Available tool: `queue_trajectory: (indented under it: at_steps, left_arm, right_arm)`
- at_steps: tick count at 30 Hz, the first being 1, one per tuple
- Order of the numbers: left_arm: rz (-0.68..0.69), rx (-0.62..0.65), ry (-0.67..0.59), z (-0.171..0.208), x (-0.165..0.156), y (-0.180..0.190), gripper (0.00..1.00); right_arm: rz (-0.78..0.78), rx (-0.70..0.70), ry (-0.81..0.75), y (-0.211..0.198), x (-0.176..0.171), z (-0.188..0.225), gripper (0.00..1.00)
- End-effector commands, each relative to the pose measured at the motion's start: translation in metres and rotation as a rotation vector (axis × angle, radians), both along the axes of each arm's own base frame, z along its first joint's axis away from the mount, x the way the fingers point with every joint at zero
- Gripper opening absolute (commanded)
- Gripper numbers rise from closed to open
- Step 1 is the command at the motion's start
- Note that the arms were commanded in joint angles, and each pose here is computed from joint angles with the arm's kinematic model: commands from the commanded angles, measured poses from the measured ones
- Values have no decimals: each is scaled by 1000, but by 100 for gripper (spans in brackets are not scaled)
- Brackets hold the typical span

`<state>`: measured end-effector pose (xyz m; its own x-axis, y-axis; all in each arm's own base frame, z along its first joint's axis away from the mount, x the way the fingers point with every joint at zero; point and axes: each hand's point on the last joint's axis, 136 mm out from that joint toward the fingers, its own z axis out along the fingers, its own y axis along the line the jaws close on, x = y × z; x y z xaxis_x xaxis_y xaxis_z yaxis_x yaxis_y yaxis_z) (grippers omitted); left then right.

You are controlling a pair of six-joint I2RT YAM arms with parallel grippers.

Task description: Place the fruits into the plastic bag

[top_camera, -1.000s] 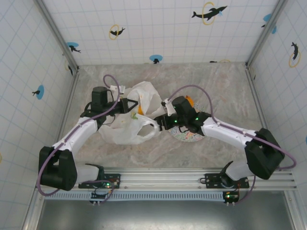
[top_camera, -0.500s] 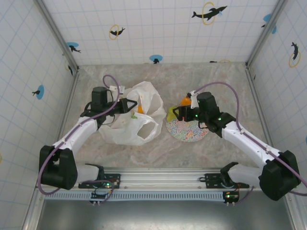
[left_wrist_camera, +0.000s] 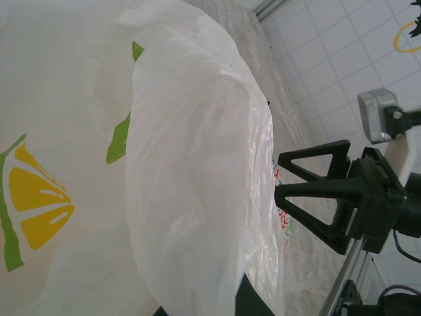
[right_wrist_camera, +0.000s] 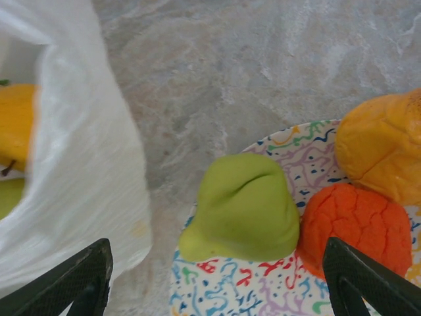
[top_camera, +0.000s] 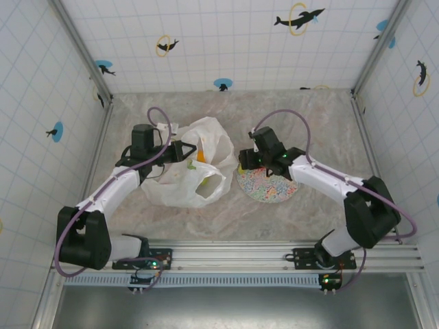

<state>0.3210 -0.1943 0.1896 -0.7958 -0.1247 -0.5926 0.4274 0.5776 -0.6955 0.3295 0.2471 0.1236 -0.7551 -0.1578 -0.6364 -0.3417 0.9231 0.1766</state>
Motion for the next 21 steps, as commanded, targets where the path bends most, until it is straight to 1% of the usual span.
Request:
queue_trajectory:
  at_steps: [1, 9, 15, 21]
  left_arm:
    - [9, -5, 7, 1, 4, 2, 0]
    - [8, -6, 7, 1, 3, 2, 0]
    - [8, -7, 4, 2, 3, 2, 0]
    - [7, -7, 8, 1, 3, 2, 0]
  right_arm:
    - [-11, -66, -30, 0, 14, 4, 83]
    - [44, -169, 31, 10, 24, -19, 78]
    - [77, -235, 59, 15, 29, -35, 78]
    - [105, -260, 90, 22, 28, -50, 77]
